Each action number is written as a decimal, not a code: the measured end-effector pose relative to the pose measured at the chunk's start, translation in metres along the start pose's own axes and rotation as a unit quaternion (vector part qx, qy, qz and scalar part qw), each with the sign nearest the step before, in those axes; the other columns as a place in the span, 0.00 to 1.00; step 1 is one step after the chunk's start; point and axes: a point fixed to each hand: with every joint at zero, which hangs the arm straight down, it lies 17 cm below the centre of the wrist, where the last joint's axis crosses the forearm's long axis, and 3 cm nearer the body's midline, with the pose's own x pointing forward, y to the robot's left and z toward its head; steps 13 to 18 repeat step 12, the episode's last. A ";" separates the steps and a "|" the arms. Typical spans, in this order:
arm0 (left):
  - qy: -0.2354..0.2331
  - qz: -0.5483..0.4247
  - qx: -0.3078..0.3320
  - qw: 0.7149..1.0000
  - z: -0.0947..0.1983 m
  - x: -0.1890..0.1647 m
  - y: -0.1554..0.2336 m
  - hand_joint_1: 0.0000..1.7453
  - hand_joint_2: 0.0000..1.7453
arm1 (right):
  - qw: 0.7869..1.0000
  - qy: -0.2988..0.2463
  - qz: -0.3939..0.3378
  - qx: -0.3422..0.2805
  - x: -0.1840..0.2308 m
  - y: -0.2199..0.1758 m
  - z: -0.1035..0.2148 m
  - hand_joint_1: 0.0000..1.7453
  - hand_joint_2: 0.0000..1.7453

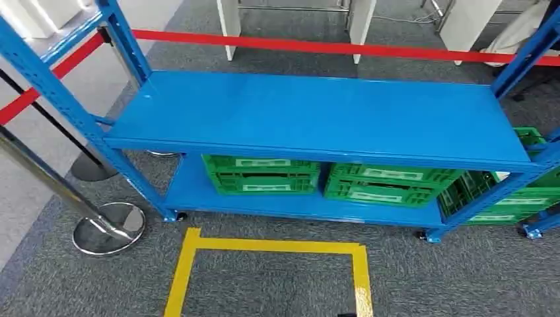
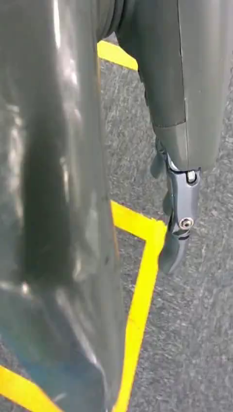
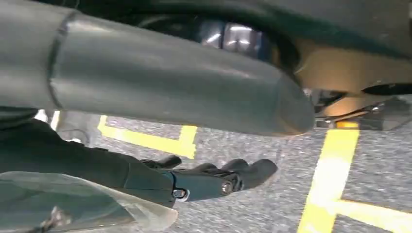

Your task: Take the parts from the cabinet and place them on the table.

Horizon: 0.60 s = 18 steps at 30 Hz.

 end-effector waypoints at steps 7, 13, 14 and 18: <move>0.002 0.007 0.003 1.000 -0.001 0.000 0.002 0.00 0.00 | 1.000 0.004 0.004 0.002 -0.002 0.001 0.000 0.00 0.00; 0.003 0.006 0.001 1.000 0.000 -0.001 0.001 0.00 0.00 | 1.000 0.004 0.004 0.001 -0.001 0.001 0.000 0.00 0.00; 0.003 0.006 0.001 1.000 0.000 -0.001 0.001 0.00 0.00 | 1.000 0.004 0.004 0.001 -0.001 0.001 0.000 0.00 0.00; 0.003 0.006 0.001 1.000 0.000 -0.001 0.001 0.00 0.00 | 1.000 0.004 0.004 0.001 -0.001 0.001 0.000 0.00 0.00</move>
